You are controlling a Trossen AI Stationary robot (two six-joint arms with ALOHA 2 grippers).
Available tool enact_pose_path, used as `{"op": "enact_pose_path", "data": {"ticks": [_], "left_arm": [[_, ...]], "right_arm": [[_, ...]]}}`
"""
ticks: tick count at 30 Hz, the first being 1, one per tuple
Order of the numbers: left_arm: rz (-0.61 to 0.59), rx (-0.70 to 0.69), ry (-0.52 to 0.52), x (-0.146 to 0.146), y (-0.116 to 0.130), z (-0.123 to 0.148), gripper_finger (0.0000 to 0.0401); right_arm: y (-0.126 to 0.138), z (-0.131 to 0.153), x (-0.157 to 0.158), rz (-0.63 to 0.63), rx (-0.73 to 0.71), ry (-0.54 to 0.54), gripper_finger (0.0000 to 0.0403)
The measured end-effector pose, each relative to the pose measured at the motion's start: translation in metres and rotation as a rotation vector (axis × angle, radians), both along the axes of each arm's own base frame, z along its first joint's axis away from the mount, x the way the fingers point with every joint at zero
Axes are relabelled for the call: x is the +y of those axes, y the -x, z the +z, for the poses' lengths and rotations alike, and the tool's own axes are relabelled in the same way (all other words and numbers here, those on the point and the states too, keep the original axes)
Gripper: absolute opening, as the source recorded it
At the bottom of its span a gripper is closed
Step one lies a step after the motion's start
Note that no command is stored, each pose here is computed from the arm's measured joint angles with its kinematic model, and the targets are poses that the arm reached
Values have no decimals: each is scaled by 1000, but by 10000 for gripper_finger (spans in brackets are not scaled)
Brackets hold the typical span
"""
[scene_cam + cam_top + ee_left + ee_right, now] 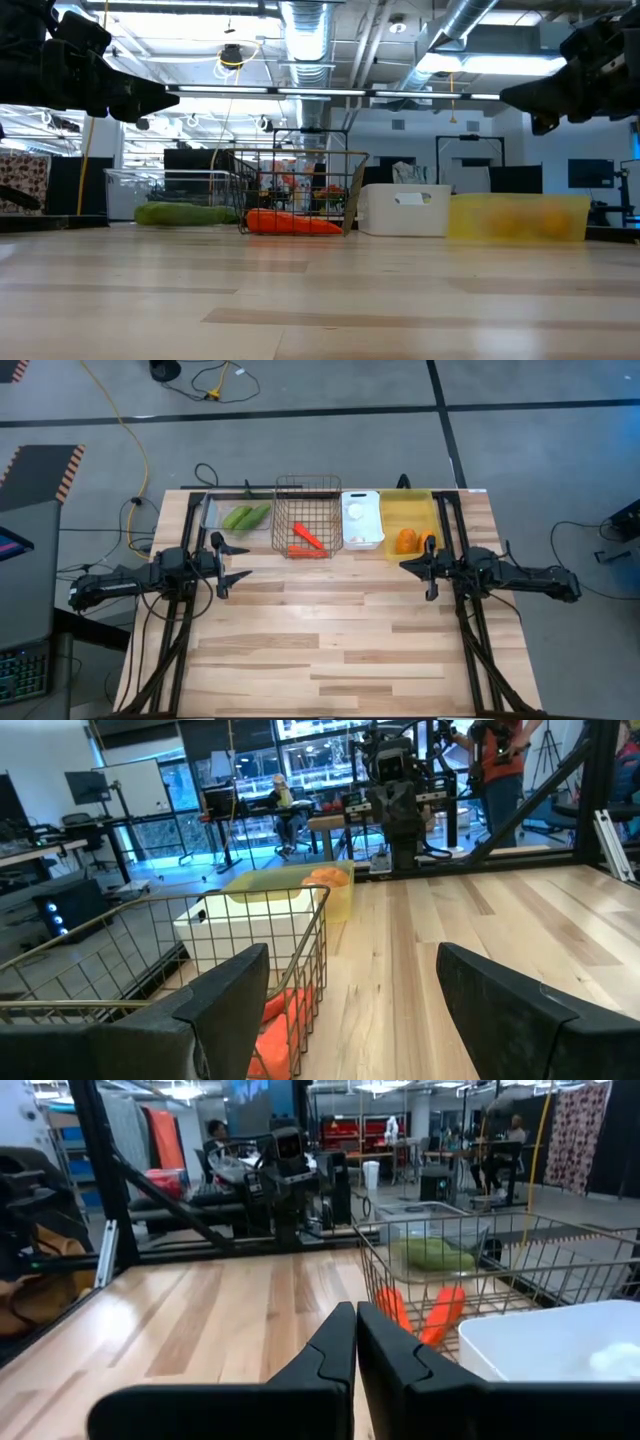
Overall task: Sort produce into baskets
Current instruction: Return to Home Position
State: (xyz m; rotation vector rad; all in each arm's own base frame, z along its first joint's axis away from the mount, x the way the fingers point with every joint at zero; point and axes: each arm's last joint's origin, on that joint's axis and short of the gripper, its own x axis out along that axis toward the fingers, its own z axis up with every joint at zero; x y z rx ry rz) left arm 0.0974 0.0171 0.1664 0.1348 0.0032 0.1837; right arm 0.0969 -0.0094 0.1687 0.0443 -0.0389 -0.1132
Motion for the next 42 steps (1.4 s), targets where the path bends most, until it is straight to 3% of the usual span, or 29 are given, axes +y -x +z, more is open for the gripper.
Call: {"op": "enact_pose_path", "data": {"ticks": [6,42], "left_arm": [[0,0,0,0,0,0,277],[0,0,0,0,0,0,277]], "right_arm": [[0,-1,0,4,7,-63,42],[0,-2,0,3,13,-61,43]]}}
